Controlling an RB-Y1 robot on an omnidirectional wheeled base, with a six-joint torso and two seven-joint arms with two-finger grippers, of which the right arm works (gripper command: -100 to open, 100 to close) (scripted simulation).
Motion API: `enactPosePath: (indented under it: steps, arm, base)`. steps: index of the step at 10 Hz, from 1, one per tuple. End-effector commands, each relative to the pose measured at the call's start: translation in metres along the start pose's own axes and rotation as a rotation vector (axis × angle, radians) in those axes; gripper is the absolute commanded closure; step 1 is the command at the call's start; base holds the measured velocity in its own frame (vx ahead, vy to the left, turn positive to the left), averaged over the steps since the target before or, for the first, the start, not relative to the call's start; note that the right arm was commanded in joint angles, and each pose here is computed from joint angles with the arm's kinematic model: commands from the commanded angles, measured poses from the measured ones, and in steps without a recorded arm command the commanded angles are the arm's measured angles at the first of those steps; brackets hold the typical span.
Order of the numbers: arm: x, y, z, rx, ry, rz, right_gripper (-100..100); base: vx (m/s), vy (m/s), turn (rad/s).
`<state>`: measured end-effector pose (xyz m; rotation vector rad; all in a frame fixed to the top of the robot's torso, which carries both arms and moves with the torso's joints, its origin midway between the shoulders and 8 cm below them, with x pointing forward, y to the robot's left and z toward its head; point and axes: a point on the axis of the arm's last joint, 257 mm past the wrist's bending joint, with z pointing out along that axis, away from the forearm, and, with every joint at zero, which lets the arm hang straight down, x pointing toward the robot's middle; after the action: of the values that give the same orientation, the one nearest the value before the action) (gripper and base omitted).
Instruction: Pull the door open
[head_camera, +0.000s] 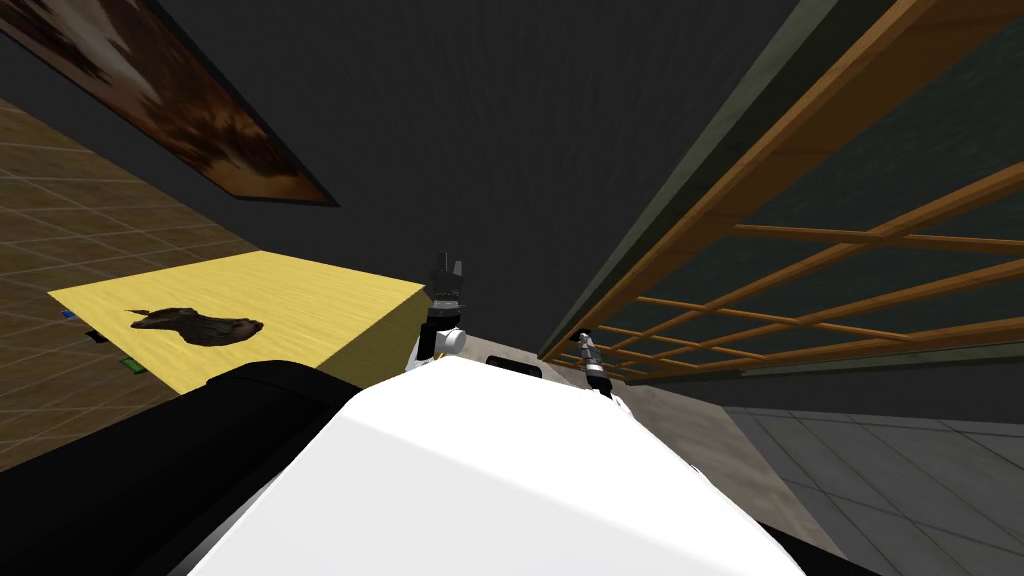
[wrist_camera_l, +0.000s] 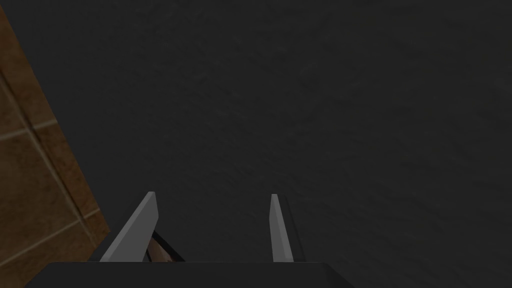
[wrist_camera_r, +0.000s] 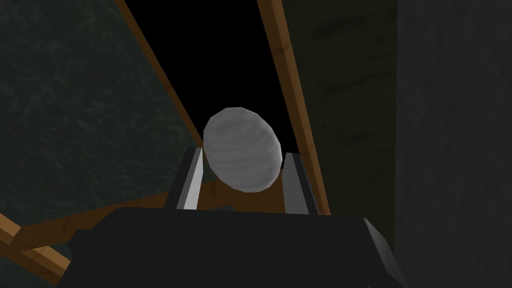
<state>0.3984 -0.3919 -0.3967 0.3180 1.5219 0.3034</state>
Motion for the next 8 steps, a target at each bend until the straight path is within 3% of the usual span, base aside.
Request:
enactPosePath:
  steps: [1, 8]
  arm:
    - [0.0040, 0.0028, -0.0001, 0.004, 0.002, 0.063, 100]
    - [0.0036, 0.0050, 0.0043, 0.013, -0.010, 0.223, 100]
  base:
    - [-0.055, -0.027, 0.057]
    - [-0.035, -0.018, 0.039]
